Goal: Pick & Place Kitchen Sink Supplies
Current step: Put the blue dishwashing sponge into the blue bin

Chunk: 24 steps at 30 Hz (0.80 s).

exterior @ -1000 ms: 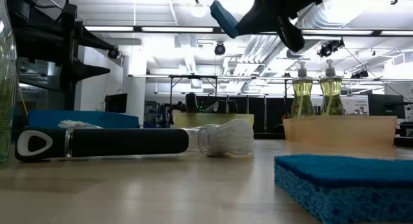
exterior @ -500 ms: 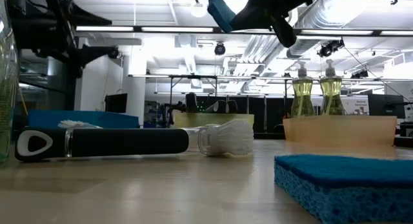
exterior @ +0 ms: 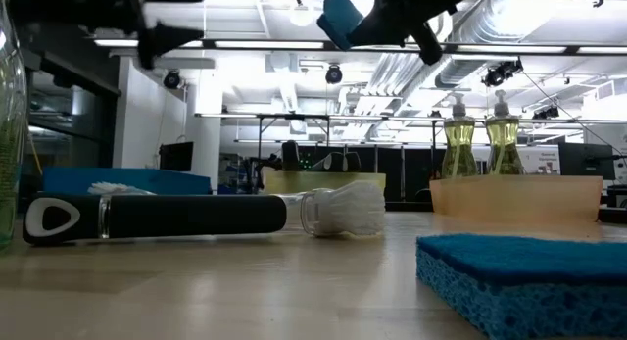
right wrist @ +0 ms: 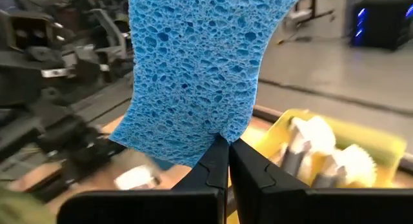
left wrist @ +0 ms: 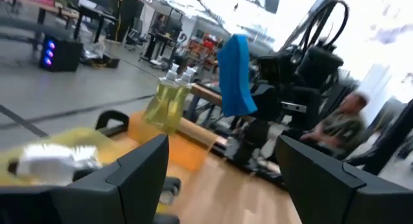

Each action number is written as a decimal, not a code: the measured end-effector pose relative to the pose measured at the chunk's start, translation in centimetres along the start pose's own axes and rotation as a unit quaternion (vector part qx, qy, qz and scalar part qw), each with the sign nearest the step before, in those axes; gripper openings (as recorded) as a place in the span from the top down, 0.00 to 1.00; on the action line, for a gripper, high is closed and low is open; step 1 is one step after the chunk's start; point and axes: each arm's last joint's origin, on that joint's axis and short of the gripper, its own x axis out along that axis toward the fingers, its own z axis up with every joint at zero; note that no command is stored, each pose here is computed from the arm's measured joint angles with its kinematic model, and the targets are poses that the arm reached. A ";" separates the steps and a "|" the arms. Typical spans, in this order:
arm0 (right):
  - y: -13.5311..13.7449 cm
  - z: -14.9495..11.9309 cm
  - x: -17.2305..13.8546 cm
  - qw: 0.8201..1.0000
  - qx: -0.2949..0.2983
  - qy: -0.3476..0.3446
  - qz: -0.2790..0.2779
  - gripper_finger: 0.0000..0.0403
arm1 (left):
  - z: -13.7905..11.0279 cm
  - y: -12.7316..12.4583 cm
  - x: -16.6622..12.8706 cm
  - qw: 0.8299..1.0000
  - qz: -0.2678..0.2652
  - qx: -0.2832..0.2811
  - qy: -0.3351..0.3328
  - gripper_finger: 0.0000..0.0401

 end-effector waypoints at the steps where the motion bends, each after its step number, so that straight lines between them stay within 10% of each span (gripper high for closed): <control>1: 0.1 0.1 0.1 1.000 -0.009 -0.005 -0.009 1.00 | 0.4 -0.3 0.7 1.000 0.002 0.012 0.006 0.30; 24: 0.9 -0.8 1.8 0.989 -0.127 0.037 -0.062 1.00 | 3.2 -4.0 16.6 0.992 0.075 0.074 0.066 0.30</control>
